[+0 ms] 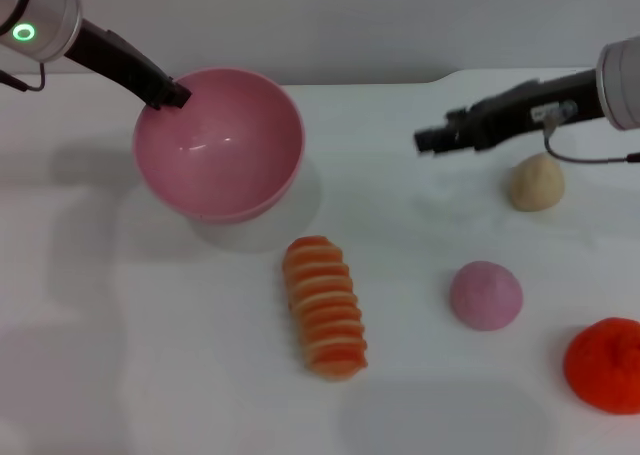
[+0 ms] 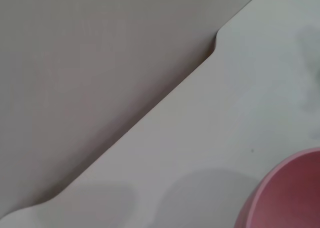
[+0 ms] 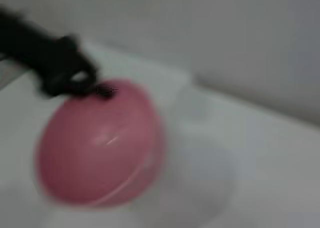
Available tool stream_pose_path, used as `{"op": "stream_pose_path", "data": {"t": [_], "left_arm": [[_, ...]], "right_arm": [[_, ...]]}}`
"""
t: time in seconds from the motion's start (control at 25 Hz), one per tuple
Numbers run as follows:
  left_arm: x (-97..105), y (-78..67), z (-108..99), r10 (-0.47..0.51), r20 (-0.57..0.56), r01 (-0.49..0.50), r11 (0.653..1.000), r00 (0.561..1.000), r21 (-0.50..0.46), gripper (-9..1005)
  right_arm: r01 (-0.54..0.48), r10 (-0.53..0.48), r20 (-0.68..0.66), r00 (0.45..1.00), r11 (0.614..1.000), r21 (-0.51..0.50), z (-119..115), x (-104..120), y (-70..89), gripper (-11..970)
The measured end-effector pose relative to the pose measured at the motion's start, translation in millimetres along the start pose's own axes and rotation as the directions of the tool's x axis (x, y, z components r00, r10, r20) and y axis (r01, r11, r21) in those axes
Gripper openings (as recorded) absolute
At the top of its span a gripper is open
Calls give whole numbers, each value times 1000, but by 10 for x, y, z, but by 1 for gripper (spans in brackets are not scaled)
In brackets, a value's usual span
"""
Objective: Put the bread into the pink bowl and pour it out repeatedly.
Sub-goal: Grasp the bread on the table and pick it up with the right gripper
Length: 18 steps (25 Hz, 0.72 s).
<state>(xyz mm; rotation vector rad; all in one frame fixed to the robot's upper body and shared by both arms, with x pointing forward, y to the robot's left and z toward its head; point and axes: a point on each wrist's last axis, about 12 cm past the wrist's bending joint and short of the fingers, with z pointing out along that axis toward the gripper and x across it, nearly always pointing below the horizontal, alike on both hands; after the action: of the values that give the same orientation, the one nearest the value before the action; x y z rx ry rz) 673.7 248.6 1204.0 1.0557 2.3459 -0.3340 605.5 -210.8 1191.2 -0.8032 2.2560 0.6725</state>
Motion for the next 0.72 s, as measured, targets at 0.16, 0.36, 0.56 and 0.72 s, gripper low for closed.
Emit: {"op": "stream_pose_path", "data": {"t": [0.16, 0.36, 0.56, 0.72], "left_arm": [[19, -4, 10, -3, 0, 3, 1000, 1000, 1, 79], [20, -37, 40, -3, -1, 3, 1000, 1000, 11, 80], [14, -81, 81, -3, 2, 3, 1000, 1000, 24, 80], [13, -107, 102, -2, 5, 2, 1000, 1000, 28, 80]], "right_arm": [[14, -30, -119, 992, 991, -135, -20, -43, 146, 589], [-29, -62, -260, 964, 942, -333, 96, -32, 310, 590], [-74, -92, -348, 933, 897, -436, 252, -18, 390, 590], [-37, -126, -368, 921, 914, -405, 378, 36, 421, 591]]}}
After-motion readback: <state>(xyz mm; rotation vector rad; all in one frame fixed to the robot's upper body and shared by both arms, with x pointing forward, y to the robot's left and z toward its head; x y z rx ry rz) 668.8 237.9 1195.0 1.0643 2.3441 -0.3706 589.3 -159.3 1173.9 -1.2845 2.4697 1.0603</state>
